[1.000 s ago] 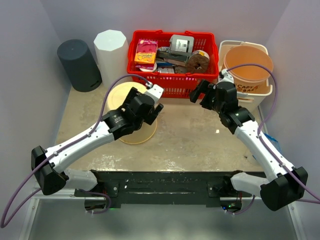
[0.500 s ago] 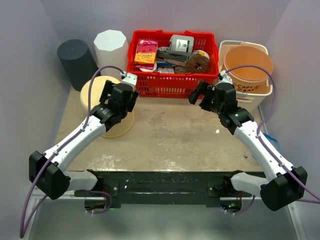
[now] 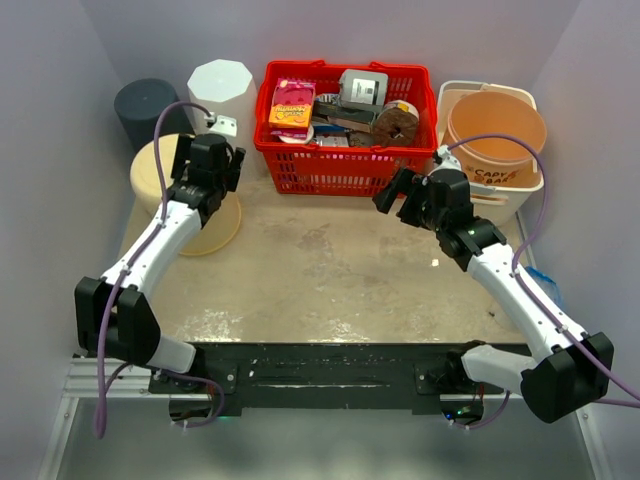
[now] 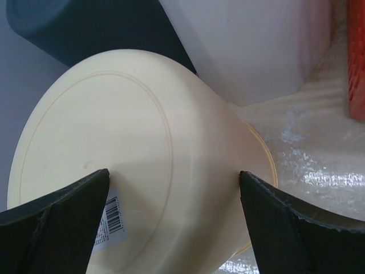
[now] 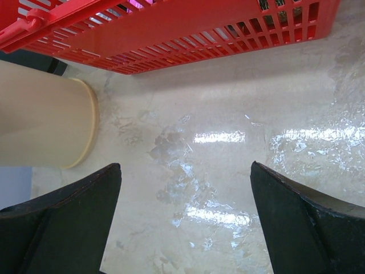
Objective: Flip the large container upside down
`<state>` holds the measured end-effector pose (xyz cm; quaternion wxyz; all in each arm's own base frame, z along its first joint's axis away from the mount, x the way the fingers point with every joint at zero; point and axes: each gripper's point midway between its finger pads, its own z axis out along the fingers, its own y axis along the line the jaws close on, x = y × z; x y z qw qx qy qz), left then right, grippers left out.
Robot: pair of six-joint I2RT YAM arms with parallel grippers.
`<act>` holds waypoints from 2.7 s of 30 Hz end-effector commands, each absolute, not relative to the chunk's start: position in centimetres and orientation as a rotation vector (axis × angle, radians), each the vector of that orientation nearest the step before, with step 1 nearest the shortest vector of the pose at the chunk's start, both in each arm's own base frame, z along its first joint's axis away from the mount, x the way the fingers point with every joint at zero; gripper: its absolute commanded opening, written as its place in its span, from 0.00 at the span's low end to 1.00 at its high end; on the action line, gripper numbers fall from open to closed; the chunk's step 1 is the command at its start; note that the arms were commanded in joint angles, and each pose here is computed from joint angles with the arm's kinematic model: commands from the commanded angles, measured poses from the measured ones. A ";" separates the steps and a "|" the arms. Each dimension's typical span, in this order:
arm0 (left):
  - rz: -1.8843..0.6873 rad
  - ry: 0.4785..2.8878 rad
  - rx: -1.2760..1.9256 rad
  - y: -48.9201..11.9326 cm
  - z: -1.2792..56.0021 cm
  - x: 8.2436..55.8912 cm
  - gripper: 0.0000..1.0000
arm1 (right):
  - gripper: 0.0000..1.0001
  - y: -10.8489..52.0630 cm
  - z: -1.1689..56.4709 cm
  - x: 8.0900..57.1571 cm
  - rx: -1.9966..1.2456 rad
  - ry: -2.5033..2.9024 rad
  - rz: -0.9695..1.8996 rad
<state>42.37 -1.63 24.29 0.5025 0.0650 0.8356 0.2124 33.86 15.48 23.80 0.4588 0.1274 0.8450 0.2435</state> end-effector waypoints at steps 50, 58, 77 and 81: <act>0.414 1.832 -0.078 5.2 27.0 42.3 0.99 | 0.99 -0.1 33.5 39.9 0.804 1.770 0.174; 0.335 1.820 -0.010 3.7 27.1 42.4 0.99 | 0.99 -4.5 32.6 40.8 0.925 1.739 0.148; 0.443 2.060 -0.101 6.6 21.1 44.0 1.00 | 0.97 -8.7 29.7 43.4 1.032 1.707 0.062; 0.433 2.042 -0.102 6.5 21.7 43.9 1.00 | 0.97 -9.0 28.7 44.3 1.047 1.716 0.067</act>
